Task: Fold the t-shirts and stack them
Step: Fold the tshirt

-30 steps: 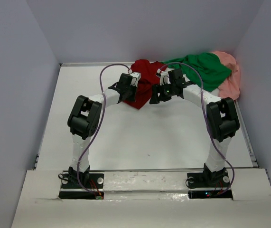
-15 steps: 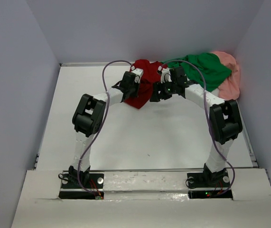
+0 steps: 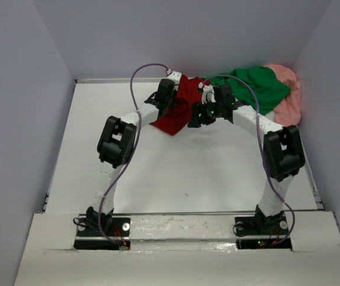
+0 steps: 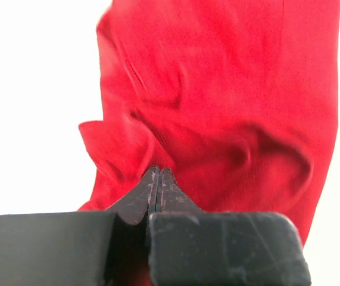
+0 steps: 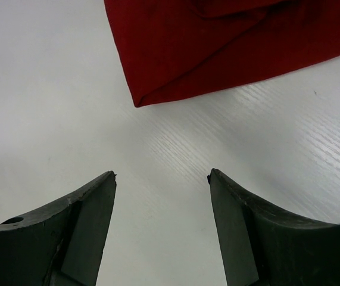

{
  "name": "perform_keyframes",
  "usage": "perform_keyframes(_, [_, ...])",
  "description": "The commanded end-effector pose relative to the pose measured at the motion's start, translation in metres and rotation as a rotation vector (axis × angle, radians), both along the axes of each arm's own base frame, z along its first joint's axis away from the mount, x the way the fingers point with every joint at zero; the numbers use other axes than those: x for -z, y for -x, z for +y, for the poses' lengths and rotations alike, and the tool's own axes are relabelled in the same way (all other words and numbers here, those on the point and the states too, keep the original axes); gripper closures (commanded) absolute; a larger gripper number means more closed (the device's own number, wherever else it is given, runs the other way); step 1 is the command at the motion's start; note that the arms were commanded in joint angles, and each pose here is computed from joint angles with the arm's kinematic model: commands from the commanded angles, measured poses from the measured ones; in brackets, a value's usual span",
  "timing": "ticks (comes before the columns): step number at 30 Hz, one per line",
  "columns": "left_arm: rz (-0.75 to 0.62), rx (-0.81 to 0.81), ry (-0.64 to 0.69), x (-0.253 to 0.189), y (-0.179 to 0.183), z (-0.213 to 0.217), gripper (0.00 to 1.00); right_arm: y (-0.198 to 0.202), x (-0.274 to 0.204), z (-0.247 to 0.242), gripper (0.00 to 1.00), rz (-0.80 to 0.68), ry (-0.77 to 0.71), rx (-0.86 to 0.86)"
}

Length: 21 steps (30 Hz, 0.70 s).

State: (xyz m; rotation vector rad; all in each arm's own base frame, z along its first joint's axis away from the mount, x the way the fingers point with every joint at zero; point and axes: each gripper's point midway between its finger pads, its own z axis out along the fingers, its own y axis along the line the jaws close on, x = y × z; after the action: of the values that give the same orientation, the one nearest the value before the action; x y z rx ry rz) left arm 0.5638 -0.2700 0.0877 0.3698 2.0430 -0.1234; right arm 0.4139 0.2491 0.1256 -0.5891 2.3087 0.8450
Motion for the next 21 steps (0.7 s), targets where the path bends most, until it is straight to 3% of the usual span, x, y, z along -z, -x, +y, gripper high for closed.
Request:
perform_keyframes(1, [-0.204, -0.073, 0.029, -0.076, -0.033, -0.001, 1.0, 0.002, -0.029, 0.001, 0.31, -0.055, -0.039, -0.013])
perform_keyframes(6, [-0.323, -0.093, 0.031, -0.127, -0.051, -0.003, 1.0, 0.002, -0.03, 0.002, 0.31, -0.054, -0.044, -0.016])
perform_keyframes(10, [-0.371, -0.099, 0.017, -0.138, -0.06, -0.003, 1.0, 0.002, -0.033, 0.002, 0.31, -0.064, -0.042, -0.017])
perform_keyframes(16, [-0.273, -0.032, 0.015, -0.135, -0.031, -0.003, 1.0, 0.002, -0.031, 0.001, 0.31, -0.064, -0.035, -0.019])
perform_keyframes(21, [-0.093, 0.012, 0.036, -0.095, 0.025, 0.008, 1.0, -0.001, -0.032, 0.001, 0.3, -0.072, -0.031, -0.017])
